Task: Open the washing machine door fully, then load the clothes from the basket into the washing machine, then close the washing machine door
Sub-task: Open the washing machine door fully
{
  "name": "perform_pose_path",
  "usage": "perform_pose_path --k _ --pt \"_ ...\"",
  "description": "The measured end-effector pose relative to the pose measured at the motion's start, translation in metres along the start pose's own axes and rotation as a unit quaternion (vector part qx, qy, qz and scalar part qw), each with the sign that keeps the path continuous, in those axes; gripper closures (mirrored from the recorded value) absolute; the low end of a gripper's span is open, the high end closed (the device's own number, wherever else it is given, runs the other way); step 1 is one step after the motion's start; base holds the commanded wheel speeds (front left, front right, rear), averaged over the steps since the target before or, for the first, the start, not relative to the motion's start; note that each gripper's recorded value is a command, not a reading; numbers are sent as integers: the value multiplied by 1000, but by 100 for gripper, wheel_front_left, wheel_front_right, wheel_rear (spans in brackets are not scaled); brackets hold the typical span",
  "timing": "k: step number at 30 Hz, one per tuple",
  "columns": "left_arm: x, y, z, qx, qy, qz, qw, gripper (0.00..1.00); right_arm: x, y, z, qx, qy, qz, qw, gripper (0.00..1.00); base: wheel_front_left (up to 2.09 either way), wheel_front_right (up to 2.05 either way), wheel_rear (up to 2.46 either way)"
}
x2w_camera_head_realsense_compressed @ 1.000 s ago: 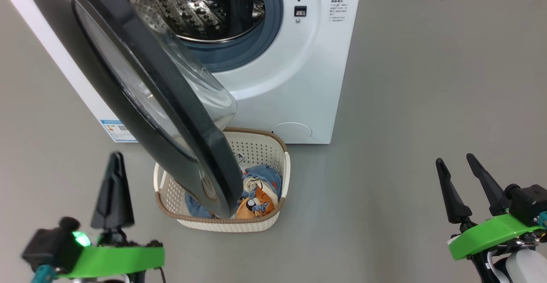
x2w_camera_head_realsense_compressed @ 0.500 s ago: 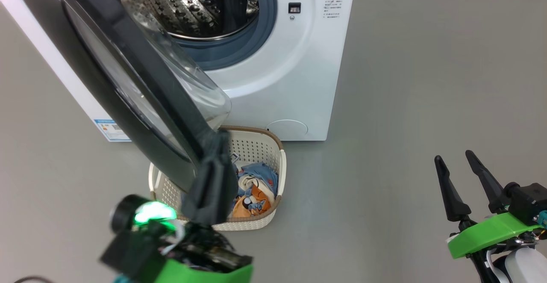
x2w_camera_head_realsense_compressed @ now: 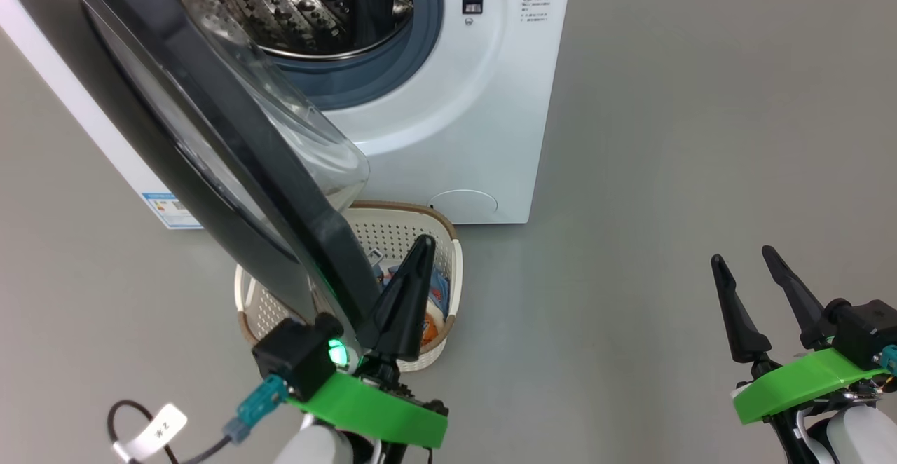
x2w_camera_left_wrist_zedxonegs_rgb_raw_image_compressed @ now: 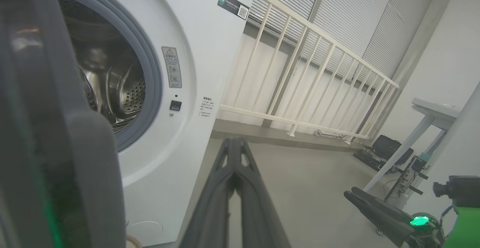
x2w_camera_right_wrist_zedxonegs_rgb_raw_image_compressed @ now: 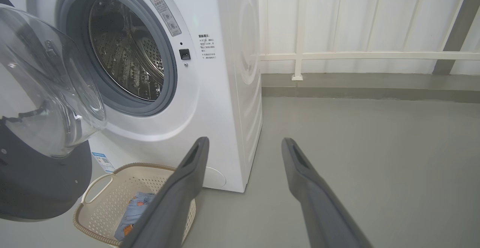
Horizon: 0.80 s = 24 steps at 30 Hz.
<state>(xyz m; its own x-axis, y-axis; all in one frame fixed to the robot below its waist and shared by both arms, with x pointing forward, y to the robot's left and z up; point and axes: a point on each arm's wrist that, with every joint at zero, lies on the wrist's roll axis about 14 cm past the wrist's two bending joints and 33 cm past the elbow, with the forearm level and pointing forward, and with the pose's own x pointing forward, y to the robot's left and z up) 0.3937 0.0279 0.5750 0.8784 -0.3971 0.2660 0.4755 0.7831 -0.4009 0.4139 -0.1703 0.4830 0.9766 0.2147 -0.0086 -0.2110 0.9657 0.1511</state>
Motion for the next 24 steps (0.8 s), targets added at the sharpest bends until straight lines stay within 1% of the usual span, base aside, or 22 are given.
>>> perform_pose_path --k 2,6,15,24 --pt "1 11 -12 -6 20 15 1000 100 0 -1 -1 0 2 -1 1000 0 0 0 0" --pt "2 24 -23 -8 36 35 999 100 1 -1 -2 1 2 -2 1000 0 0 0 0" --pt "3 44 -22 -6 38 63 997 100 2 -2 -2 1 2 -2 1000 0 0 0 0" --pt "-1 56 -21 -11 37 83 996 100 3 -1 0 1 0 0 1000 0 0 0 0"
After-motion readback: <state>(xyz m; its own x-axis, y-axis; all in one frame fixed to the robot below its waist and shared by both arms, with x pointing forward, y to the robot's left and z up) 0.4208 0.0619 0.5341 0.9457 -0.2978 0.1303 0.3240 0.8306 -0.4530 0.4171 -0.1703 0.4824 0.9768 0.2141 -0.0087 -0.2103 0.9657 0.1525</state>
